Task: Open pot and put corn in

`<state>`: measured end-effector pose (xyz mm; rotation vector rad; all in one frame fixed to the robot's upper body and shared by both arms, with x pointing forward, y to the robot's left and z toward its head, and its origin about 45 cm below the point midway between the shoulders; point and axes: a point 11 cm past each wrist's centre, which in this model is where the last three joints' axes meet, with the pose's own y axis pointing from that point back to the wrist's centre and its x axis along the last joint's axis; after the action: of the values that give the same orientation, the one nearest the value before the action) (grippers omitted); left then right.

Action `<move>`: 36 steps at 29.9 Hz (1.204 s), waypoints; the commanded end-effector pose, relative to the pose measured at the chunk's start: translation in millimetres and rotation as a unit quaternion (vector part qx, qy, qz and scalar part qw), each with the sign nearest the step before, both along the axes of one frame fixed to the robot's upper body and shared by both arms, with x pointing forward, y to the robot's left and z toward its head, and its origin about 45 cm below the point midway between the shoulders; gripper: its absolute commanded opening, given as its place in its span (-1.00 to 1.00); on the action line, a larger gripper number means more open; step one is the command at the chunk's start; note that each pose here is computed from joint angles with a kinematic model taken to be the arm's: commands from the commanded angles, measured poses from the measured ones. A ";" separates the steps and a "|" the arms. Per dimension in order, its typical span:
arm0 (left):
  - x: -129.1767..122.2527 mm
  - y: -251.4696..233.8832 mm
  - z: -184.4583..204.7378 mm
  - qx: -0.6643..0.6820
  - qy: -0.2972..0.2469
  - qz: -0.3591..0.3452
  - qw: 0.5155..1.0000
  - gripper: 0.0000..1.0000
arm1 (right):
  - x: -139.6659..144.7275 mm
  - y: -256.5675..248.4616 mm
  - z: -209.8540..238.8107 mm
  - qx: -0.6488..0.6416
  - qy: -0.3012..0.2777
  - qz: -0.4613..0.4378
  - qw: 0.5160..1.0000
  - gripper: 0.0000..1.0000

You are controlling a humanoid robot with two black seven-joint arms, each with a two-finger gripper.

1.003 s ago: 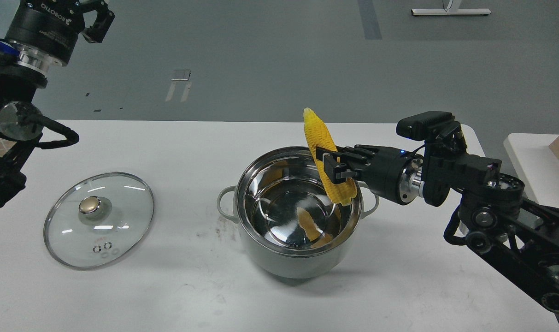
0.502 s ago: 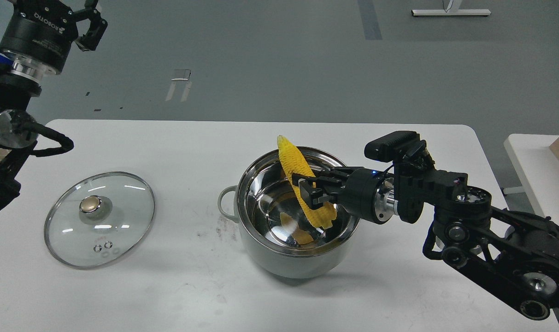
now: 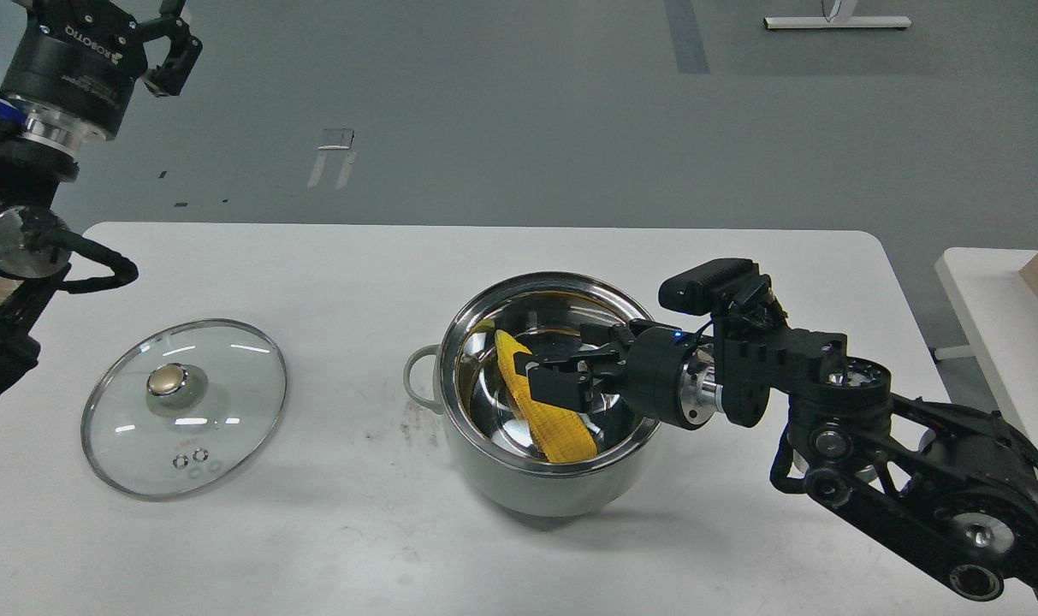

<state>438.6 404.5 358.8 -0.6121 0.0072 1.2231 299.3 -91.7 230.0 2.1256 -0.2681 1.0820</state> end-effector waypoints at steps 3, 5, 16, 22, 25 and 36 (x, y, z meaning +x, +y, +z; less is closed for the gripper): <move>-2.5 5.1 1.4 0.005 0.000 0.004 1.000 0.96 | 17.6 -3.7 23.6 0.027 -0.025 -0.024 0.999 1.00; -2.5 4.8 1.3 0.006 0.000 0.003 1.000 0.95 | 32.0 -6.8 47.0 0.063 -0.043 -0.048 0.996 1.00; -2.8 25.4 -11.7 0.009 0.020 0.033 0.999 0.95 | 108.3 -49.1 155.2 0.341 -0.060 -0.186 0.919 1.00; -1.4 22.9 -7.1 0.005 0.015 0.030 0.999 0.95 | 135.9 -74.3 182.8 0.431 -0.013 -0.203 0.879 1.00; 0.1 20.7 -4.6 0.004 0.013 0.027 1.000 0.95 | 155.5 -108.3 180.0 0.491 0.041 -0.232 0.839 1.00; 1.4 15.4 -9.1 0.000 0.021 0.015 1.000 0.95 | 184.1 -209.4 140.7 0.682 0.155 -0.281 0.657 1.00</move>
<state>439.7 420.5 350.3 -0.5844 0.0298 1.2630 476.6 -276.9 391.5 2.9413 -1.7895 0.1125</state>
